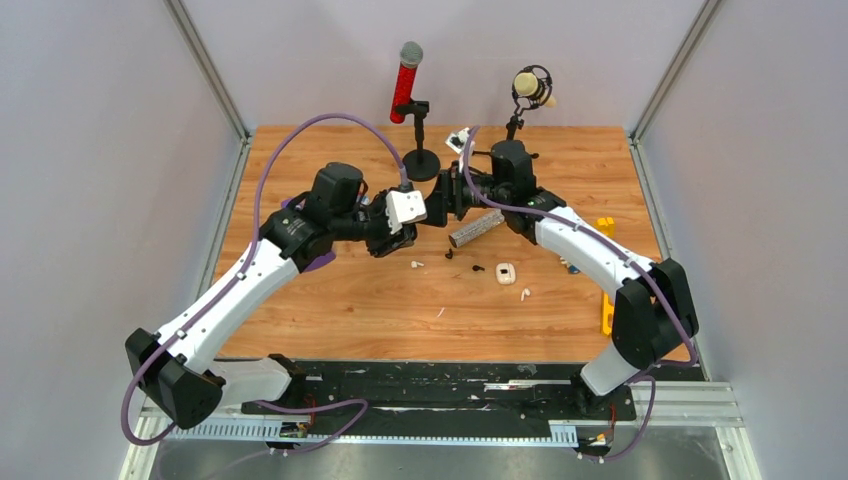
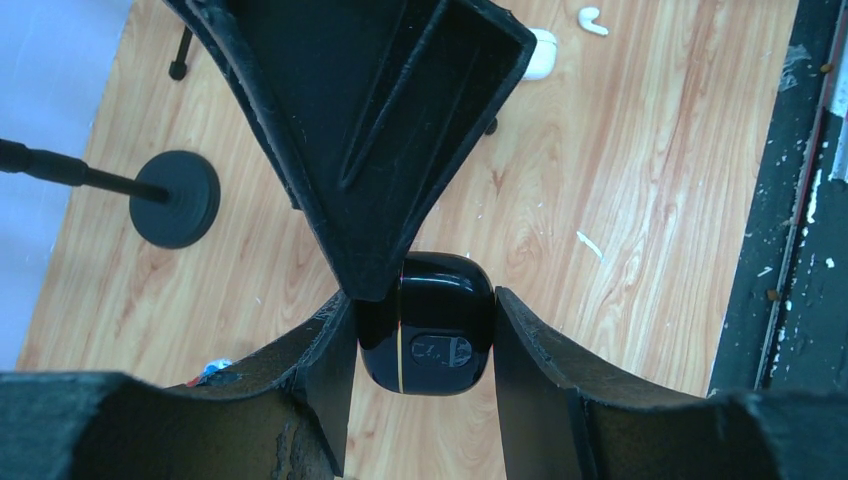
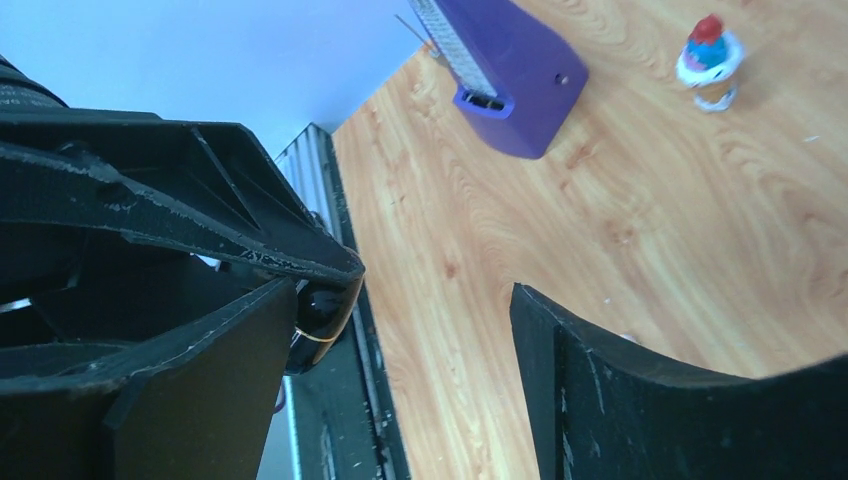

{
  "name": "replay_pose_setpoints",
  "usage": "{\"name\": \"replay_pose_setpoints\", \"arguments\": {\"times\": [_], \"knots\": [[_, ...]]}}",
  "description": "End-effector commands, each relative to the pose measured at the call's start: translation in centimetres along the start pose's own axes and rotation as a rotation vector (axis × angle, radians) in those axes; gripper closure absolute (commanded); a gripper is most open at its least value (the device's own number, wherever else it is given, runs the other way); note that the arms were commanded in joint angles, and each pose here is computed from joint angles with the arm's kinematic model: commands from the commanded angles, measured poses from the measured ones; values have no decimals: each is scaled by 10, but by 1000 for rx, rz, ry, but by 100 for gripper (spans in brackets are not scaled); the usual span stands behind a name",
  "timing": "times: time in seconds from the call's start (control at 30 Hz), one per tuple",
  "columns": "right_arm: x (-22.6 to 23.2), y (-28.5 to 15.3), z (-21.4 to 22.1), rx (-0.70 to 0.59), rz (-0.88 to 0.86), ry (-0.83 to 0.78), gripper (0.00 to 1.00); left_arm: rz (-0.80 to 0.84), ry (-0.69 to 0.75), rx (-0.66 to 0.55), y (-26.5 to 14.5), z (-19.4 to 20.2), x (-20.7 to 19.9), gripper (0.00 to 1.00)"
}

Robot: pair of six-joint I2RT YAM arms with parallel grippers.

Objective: Insert the wireless bluetooth earbuds into the charging case
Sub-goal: Pass from the left arm to the right

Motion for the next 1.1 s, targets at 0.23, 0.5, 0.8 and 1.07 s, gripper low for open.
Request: {"name": "replay_pose_setpoints", "arguments": {"times": [0.23, 0.5, 0.8, 1.07], "knots": [[15, 11, 6, 80, -174, 97, 27, -124, 111, -23, 3, -15, 5, 75], [26, 11, 9, 91, -181, 18, 32, -126, 117, -3, 9, -12, 6, 73], [20, 15, 9, 117, -181, -15, 70, -51, 123, -36, 5, -16, -4, 53], [29, -16, -7, 36, -124, -236, 70, -62, 73, -132, -27, -34, -5, 0]]}}
Point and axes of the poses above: each gripper's point midway between its finger pads, its own y axis out along the fingers, its own x axis along the line the jaws close on, z = x × y, the point moved 9 cm from there along -y, back along the fingers, and after that the axes turned 5 degrees about -y, right-handed, at the moved point
